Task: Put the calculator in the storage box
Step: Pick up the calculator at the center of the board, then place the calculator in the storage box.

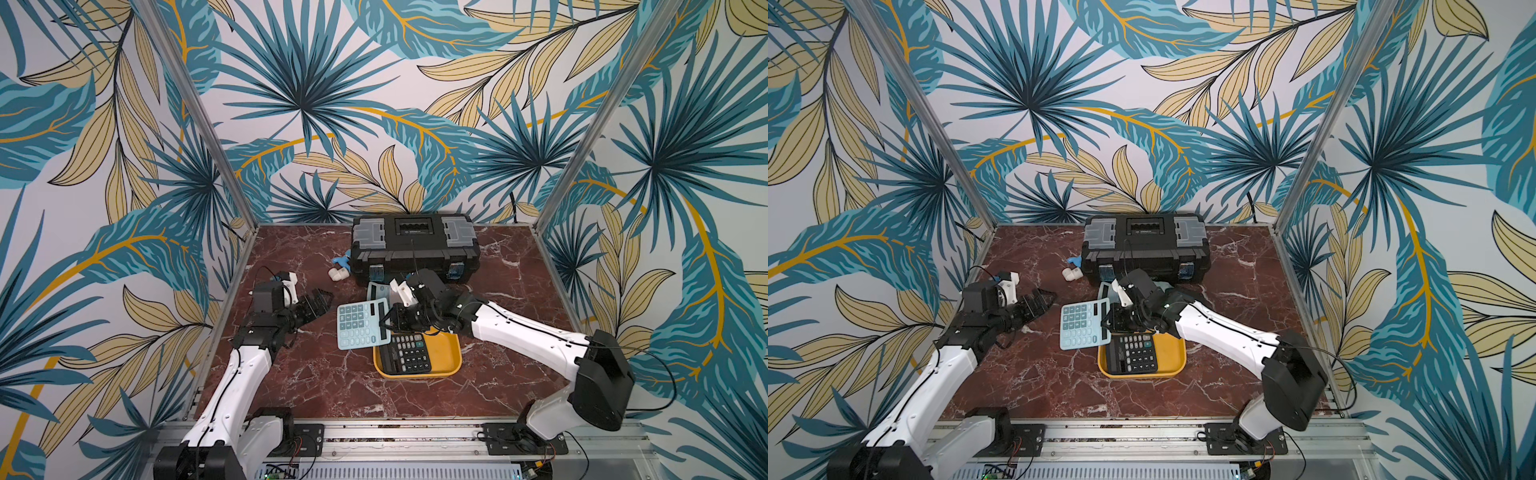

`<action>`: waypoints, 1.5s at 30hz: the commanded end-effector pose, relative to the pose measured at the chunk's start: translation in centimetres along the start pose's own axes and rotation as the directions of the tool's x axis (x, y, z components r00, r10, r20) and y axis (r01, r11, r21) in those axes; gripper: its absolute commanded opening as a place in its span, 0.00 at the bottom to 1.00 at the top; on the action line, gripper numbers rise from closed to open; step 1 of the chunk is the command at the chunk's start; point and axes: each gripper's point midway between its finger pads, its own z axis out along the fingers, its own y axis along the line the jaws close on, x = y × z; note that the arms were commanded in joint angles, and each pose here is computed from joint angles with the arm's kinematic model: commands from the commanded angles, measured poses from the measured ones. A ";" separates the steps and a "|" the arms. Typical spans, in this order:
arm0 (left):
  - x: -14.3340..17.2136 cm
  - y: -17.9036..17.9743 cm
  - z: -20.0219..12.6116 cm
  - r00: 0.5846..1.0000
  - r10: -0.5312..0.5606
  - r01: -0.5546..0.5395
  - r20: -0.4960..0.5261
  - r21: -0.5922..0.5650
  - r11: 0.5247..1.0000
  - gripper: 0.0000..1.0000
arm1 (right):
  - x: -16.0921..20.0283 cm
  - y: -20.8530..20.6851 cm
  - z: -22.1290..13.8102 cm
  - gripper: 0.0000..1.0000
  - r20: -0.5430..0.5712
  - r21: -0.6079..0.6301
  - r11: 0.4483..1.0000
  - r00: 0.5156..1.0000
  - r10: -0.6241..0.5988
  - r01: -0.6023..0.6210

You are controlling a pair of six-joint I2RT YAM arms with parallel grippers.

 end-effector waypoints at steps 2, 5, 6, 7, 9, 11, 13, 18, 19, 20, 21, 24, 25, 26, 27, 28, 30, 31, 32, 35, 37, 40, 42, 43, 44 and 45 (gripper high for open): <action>1.1 -2.8 -0.2 0.996 0.081 -0.080 -0.023 0.040 0.996 1.00 | 1.0 -2.1 -3.2 0.15 0.029 0.043 0.999 1.000 -0.006 0.005; 2.0 -3.7 0.0 0.994 0.104 -0.102 -0.038 0.046 0.994 1.00 | 2.3 -3.5 -5.1 0.15 0.036 0.062 0.998 0.999 0.002 -0.004; 2.4 -4.0 0.0 0.993 0.111 -0.109 -0.043 0.050 0.993 1.00 | 2.6 -3.9 -5.7 0.15 0.041 0.065 0.998 0.999 0.003 -0.005; 2.7 -4.3 0.1 0.992 0.120 -0.118 -0.046 0.053 0.992 1.00 | 3.1 -4.3 -6.4 0.15 0.043 0.067 0.998 0.999 0.001 -0.004; 3.3 -5.0 0.1 0.989 0.138 -0.135 -0.048 0.059 0.989 1.00 | 3.9 -5.4 -7.5 0.15 0.044 0.076 0.997 0.999 0.016 -0.019; 3.8 -5.8 0.1 0.986 0.157 -0.154 -0.051 0.066 0.986 1.00 | 4.6 -6.8 -8.4 0.15 0.044 0.083 0.995 0.998 0.044 -0.048; 4.3 -6.4 0.2 0.983 0.175 -0.171 -0.053 0.071 0.983 1.00 | 5.2 -8.2 -9.1 0.15 0.043 0.081 0.993 0.996 0.079 -0.082; 5.1 -6.9 0.5 0.977 0.200 -0.195 -0.069 0.071 0.978 1.00 | 6.0 -10.7 -10.0 0.15 0.034 0.077 0.988 0.990 0.134 -0.137; 5.2 -6.8 0.6 0.977 0.200 -0.195 -0.071 0.069 0.978 1.00 | 6.2 -11.3 -9.9 0.15 0.027 0.087 0.986 0.989 0.142 -0.144; 5.4 -6.8 0.7 0.977 0.201 -0.197 -0.075 0.067 0.978 1.00 | 6.2 -11.7 -9.8 0.15 0.018 0.092 0.984 0.989 0.150 -0.151; 5.5 -6.7 0.8 0.976 0.202 -0.197 -0.079 0.065 0.978 1.00 | 6.3 -12.1 -9.7 0.15 0.012 0.098 0.983 0.988 0.154 -0.154; 5.7 -6.6 0.9 0.976 0.203 -0.198 -0.085 0.063 0.978 1.00 | 6.3 -13.1 -9.0 0.15 -0.013 0.120 0.979 0.986 0.167 -0.165; 5.8 -6.6 1.0 0.975 0.204 -0.198 -0.087 0.067 0.978 1.00 | 6.2 -13.3 -8.9 0.15 -0.018 0.125 0.978 0.986 0.168 -0.164; 5.9 -6.6 1.1 0.975 0.204 -0.199 -0.088 0.066 0.978 1.00 | 6.1 -13.6 -8.7 0.15 -0.027 0.134 0.977 0.985 0.172 -0.167; 6.0 -6.6 1.1 0.975 0.204 -0.198 -0.090 0.069 0.978 1.00 | 6.0 -13.8 -8.5 0.15 -0.033 0.139 0.976 0.984 0.174 -0.168; 6.1 -6.5 1.1 0.975 0.203 -0.197 -0.090 0.069 0.978 1.00 | 5.8 -14.0 -8.3 0.15 -0.040 0.144 0.975 0.984 0.174 -0.167; 6.2 -6.5 1.2 0.975 0.203 -0.197 -0.093 0.071 0.978 1.00 | 5.4 -14.4 -7.9 0.15 -0.053 0.154 0.974 0.983 0.176 -0.166; 6.3 -6.4 1.3 0.974 0.203 -0.197 -0.096 0.069 0.978 1.00 | 5.3 -14.7 -7.7 0.15 -0.064 0.158 0.973 0.982 0.178 -0.166; 6.3 -6.4 1.3 0.974 0.204 -0.197 -0.098 0.068 0.978 1.00 | 5.2 -14.9 -7.5 0.15 -0.072 0.163 0.972 0.981 0.182 -0.169; 6.4 -6.3 1.3 0.973 0.206 -0.200 -0.099 0.066 0.977 1.00 | 5.3 -15.7 -6.8 0.15 -0.104 0.173 0.969 0.975 0.196 -0.176; 6.4 -6.2 1.4 0.973 0.207 -0.201 -0.101 0.064 0.977 1.00 | 5.4 -16.3 -6.5 0.15 -0.119 0.186 0.967 0.972 0.201 -0.177; 6.5 -6.2 1.4 0.973 0.208 -0.202 -0.103 0.065 0.977 1.00 | 5.6 -17.1 -6.0 0.17 -0.136 0.208 0.962 0.969 0.206 -0.175; 6.4 -6.2 1.4 0.973 0.208 -0.202 -0.102 0.065 0.977 1.00 | 5.7 -17.7 -5.8 0.21 -0.144 0.227 0.959 0.968 0.207 -0.172; 6.4 -6.3 1.4 0.973 0.209 -0.203 -0.102 0.068 0.977 1.00 | 5.8 -18.0 -5.7 0.23 -0.148 0.240 0.956 0.967 0.207 -0.168; 6.4 -6.3 1.4 0.973 0.207 -0.201 -0.102 0.068 0.977 1.00 | 5.9 -18.3 -5.6 0.25 -0.153 0.251 0.954 0.966 0.209 -0.166; 6.4 -6.4 1.4 0.972 0.211 -0.204 -0.101 0.069 0.976 1.00 | 5.9 -18.5 -5.6 0.26 -0.154 0.261 0.952 0.966 0.207 -0.162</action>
